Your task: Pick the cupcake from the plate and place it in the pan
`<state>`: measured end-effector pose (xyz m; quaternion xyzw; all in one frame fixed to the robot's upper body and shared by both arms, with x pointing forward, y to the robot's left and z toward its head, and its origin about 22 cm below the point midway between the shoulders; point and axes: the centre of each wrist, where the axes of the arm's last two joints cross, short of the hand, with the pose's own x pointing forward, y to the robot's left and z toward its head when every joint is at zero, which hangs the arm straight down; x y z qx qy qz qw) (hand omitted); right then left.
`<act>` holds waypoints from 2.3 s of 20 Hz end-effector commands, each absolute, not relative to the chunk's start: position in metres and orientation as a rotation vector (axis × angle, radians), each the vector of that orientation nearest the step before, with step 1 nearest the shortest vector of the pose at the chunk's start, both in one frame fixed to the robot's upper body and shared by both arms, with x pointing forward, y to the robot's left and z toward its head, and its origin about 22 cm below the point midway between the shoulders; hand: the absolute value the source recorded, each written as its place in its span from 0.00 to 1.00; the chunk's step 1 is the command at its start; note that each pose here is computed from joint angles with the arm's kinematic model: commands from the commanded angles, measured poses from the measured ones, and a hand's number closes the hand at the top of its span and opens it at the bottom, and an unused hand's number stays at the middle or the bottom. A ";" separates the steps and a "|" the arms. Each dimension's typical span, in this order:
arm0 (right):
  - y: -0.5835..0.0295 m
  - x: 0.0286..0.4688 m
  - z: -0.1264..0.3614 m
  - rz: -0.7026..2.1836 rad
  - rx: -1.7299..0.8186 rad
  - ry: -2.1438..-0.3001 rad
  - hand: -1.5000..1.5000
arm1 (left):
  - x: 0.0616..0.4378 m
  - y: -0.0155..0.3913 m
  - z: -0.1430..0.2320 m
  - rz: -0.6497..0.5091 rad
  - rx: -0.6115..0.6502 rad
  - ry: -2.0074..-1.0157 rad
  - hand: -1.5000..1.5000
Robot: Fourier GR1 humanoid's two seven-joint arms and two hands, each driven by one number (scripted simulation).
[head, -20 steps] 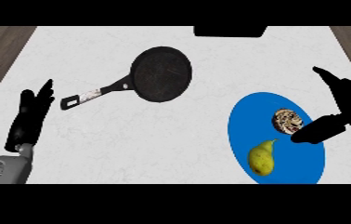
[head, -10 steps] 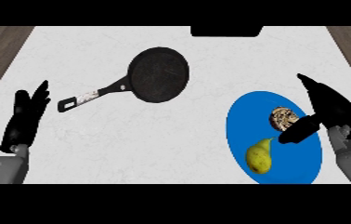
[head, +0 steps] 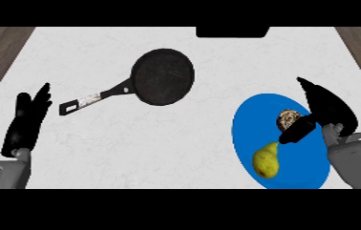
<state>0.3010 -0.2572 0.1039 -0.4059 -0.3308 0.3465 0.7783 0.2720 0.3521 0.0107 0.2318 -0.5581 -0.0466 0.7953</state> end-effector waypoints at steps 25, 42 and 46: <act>-0.272 0.321 0.034 0.875 -1.031 -0.606 1.00 | 0.266 0.350 0.014 -0.099 0.496 -1.205 0.50; -0.099 0.200 0.049 0.608 -1.053 -0.710 1.00 | 0.264 0.366 0.014 -0.078 0.505 -1.176 0.50; -0.077 0.188 0.084 0.539 -1.308 -0.979 1.00 | 0.256 0.370 0.009 -0.089 0.530 -1.182 0.50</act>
